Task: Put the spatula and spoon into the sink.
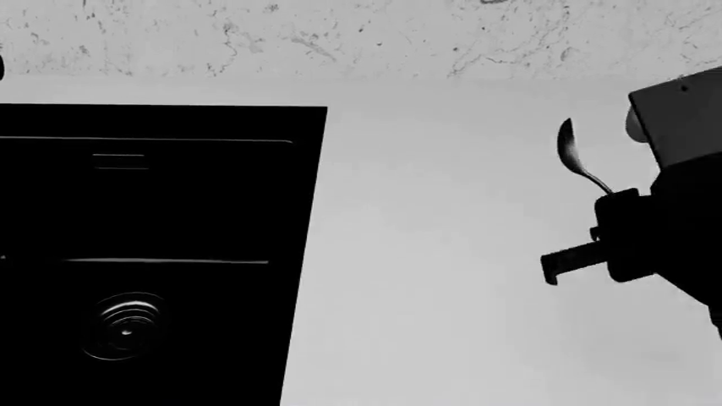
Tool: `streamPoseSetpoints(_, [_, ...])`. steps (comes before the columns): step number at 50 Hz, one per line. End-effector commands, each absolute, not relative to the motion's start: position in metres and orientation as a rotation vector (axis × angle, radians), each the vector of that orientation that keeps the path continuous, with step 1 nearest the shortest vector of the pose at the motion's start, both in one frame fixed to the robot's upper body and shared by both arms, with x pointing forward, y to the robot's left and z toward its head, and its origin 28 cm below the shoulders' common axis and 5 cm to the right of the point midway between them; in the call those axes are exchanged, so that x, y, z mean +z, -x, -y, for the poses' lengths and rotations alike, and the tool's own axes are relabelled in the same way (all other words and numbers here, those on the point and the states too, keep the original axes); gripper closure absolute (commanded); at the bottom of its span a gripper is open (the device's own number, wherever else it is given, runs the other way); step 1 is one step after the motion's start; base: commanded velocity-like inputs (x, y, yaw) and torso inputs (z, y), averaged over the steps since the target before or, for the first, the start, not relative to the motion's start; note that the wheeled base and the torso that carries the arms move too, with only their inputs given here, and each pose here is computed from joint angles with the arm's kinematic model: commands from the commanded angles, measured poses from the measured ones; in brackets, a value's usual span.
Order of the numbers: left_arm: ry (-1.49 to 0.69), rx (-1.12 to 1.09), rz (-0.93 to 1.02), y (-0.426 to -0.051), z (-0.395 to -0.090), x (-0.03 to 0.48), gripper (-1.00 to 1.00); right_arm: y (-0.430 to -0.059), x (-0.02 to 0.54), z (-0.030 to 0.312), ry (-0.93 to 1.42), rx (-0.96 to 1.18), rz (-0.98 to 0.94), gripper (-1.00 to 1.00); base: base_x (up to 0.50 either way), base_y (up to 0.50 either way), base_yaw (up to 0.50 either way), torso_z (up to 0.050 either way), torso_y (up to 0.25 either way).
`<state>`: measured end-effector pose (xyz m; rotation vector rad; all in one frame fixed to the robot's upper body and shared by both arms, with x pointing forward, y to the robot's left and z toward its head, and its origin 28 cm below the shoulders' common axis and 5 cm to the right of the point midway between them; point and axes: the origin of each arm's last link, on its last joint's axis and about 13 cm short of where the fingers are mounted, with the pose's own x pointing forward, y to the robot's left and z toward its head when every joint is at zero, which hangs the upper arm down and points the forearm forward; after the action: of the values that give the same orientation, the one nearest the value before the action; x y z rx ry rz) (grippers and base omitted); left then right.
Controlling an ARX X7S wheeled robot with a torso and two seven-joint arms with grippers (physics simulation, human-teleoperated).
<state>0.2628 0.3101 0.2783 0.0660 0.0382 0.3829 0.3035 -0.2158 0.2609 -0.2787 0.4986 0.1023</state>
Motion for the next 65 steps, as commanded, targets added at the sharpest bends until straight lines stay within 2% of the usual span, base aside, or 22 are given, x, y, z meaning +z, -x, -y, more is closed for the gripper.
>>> streamPoseSetpoints(1, [-0.044,0.381,-0.014,-0.261,-0.311,0.280,-1.00,-0.301,0.314,0.182,0.492,0.240,-0.254,1.00,0.00,0.00,0.00,0.000,0.000])
streamPoseSetpoints(13, [-0.044,0.380,-0.019,-0.263,-0.311,0.278,-1.00,-0.317,0.305,0.137,0.490,0.455,-0.199,1.00,0.00,0.00,0.00,0.000,0.000])
streamPoseSetpoints(25, [-0.051,0.369,-0.024,-0.267,-0.309,0.276,-1.00,-0.337,0.281,0.061,0.415,0.752,-0.162,1.00,0.00,0.00,0.00,0.000,0.000])
streamPoseSetpoints(41, [-0.041,0.366,-0.035,-0.271,-0.311,0.272,-1.00,-0.376,0.248,-0.029,0.225,0.996,-0.219,1.00,0.00,0.00,0.00,0.000,0.000])
streamPoseSetpoints(52, [-0.042,0.367,-0.032,-0.270,-0.313,0.272,-1.00,-0.362,0.215,-0.052,0.187,1.076,-0.325,1.00,0.00,0.00,0.00,0.000,0.000])
streamPoseSetpoints(65, [-0.048,0.361,-0.035,-0.273,-0.311,0.272,-1.00,-0.344,0.188,-0.057,0.322,1.098,-0.425,1.00,0.00,0.00,0.00,0.000,0.000])
